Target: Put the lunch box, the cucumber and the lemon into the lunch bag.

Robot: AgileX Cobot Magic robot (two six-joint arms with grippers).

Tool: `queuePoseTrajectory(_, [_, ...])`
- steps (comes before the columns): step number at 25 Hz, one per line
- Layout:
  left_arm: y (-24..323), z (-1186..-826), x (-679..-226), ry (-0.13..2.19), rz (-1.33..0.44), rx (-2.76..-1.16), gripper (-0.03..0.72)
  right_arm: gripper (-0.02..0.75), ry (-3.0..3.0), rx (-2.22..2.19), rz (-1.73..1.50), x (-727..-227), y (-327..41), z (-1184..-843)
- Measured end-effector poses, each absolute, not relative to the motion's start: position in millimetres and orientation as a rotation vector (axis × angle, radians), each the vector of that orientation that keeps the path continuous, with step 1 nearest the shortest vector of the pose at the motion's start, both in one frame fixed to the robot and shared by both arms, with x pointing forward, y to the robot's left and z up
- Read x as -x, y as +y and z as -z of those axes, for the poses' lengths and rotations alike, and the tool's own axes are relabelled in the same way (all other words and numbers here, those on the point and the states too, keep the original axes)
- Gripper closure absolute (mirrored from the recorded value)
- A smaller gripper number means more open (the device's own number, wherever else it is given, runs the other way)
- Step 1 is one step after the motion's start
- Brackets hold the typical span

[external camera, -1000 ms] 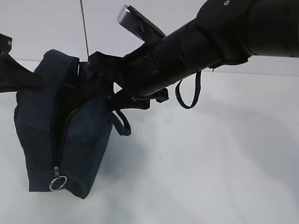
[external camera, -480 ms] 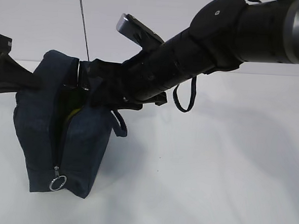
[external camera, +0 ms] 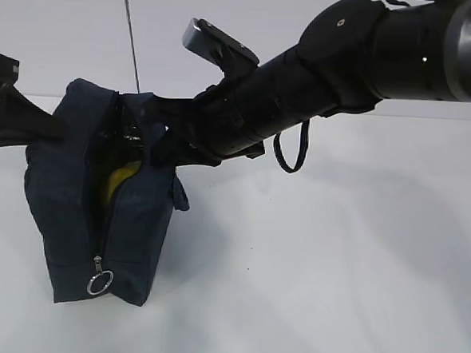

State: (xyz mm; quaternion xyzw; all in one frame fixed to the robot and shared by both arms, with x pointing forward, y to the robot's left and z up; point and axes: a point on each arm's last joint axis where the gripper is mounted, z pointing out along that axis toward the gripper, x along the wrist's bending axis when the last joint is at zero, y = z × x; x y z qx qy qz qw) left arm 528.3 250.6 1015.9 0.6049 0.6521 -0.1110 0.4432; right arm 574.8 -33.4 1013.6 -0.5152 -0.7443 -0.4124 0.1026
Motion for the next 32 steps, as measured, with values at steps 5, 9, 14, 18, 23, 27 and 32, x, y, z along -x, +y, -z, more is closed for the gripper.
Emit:
queuePoseTrajectory(5, [250.1,-1017.0,-529.0,1.618,0.282,-1.477,0.693,0.715,-2.233,1.503,1.212,-574.4,-34.3,-1013.6])
queuePoseTrajectory(9, [248.5,-1017.1,-528.9,1.615,0.284,-1.479,0.693,0.715,-2.285,1.485,1.207,-572.9,-37.0,-1017.4])
queuePoseTrajectory(14, [227.6,-1019.0,-526.6,1.575,0.244,-1.536,0.693,0.715,-2.331,1.514,1.154,-571.2,-41.8,-1018.8])
queuePoseTrajectory(18, [206.7,-1024.2,-521.0,1.52,0.216,-1.583,0.693,0.715,-2.389,1.537,1.12,-567.9,-48.4,-1026.9])
queuePoseTrajectory(23, [199.6,-1024.3,-519.9,1.51,0.212,-1.591,0.693,0.716,-2.494,1.594,1.061,-561.9,-62.3,-1042.8])
queuePoseTrajectory(27, [199.2,-1024.2,-520.0,1.511,0.211,-1.59,0.693,0.716,-2.53,1.624,1.044,-556.0,-70.4,-1056.2])
queuePoseTrajectory(32, [187.6,-1024.3,-516.2,1.487,0.228,-1.613,0.693,0.716,-2.522,1.651,0.98,-546.3,-77.4,-1049.4])
